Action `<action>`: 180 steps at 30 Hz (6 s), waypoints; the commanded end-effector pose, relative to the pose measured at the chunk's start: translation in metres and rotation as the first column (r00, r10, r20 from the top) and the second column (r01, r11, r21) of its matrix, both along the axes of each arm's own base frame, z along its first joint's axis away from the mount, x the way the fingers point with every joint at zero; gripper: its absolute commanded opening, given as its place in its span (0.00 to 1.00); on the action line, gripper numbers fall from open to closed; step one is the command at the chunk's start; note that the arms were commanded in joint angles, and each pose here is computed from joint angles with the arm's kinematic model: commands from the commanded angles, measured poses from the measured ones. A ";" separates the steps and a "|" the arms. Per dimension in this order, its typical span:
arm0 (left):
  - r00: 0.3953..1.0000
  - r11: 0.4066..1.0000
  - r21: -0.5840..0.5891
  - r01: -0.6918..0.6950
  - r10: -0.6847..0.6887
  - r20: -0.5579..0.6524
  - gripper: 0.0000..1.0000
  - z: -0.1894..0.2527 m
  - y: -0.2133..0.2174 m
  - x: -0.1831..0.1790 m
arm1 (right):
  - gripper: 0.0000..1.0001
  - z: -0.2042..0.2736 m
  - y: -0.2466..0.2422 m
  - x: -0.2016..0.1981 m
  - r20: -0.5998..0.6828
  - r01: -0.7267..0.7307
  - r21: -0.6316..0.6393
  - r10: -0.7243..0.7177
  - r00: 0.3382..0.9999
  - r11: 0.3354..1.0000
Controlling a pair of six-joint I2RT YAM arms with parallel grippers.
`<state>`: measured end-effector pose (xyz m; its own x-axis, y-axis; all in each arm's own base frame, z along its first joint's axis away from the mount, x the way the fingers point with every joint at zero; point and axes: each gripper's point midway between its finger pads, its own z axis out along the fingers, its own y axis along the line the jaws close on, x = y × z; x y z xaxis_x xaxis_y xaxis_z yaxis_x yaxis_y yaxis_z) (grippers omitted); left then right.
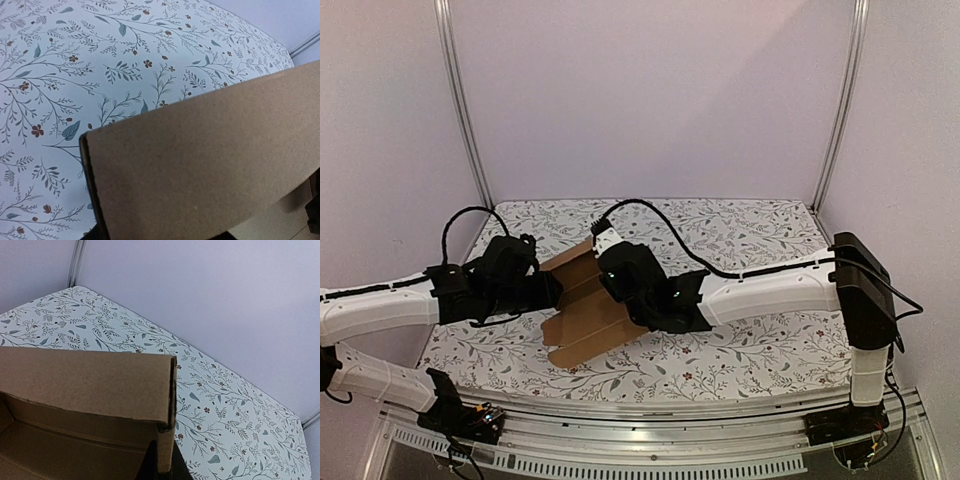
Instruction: Fold the paper box
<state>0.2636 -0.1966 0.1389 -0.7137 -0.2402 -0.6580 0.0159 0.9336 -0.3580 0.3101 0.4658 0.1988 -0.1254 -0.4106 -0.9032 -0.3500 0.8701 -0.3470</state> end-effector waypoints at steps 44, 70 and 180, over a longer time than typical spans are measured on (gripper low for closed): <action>0.907 0.919 0.033 0.393 -0.393 0.149 0.65 0.066 -0.061 -0.001 | 0.00 -0.081 0.006 -0.003 0.015 -0.577 0.286 0.599 0.801 0.765; 0.880 0.883 0.056 0.465 -0.468 0.074 0.00 -0.005 -0.122 0.049 | 0.00 -0.139 0.001 -0.002 -0.011 -0.539 0.344 0.577 0.817 0.769; 0.937 0.957 0.043 0.287 -0.271 -0.220 0.57 -0.079 -0.025 -0.054 | 0.00 -0.151 -0.059 0.024 -0.083 -0.162 0.323 0.198 0.977 0.932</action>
